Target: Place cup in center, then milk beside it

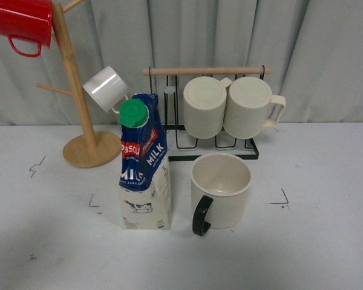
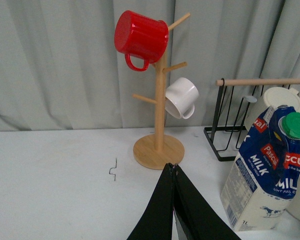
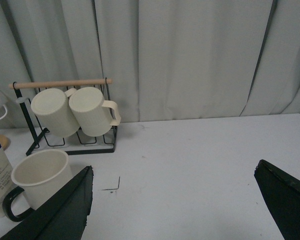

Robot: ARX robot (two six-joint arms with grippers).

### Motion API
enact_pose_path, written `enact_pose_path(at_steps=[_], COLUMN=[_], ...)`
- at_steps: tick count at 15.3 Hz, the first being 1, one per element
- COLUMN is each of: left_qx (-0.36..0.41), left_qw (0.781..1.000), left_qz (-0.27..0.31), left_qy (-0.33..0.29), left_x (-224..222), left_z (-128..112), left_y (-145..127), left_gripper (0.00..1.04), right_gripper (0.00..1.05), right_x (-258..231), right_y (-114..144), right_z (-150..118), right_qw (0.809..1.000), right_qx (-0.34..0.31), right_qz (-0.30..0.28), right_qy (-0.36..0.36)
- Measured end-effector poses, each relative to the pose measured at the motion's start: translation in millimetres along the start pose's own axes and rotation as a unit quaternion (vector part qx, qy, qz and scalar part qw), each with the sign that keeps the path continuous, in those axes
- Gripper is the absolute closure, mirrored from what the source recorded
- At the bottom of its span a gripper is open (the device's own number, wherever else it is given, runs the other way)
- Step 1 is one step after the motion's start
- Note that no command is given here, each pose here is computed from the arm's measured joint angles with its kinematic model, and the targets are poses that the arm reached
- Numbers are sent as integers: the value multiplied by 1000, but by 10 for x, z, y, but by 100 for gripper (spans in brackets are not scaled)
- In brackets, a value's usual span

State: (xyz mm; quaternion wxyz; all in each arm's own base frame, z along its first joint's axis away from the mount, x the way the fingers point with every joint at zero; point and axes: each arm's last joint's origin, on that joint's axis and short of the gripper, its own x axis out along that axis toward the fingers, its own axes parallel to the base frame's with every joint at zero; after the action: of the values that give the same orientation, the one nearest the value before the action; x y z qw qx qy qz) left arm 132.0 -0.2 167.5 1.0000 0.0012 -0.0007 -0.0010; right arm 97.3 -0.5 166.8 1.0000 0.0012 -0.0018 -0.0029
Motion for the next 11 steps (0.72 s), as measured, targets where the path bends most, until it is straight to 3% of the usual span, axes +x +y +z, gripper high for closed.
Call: enact_pose_path(at_steps=[11], left_qx=[0], left_qw=[1000], left_qz=[1], left_qy=[-5], left_x=[-200], left_z=[26], left_y=[1], left_gripper=[103], right_gripper=[6], right_x=[0], right_y=[0], right_z=[0], right_qw=[1000], right_qx=[0], right_qz=[0], right_qy=[0])
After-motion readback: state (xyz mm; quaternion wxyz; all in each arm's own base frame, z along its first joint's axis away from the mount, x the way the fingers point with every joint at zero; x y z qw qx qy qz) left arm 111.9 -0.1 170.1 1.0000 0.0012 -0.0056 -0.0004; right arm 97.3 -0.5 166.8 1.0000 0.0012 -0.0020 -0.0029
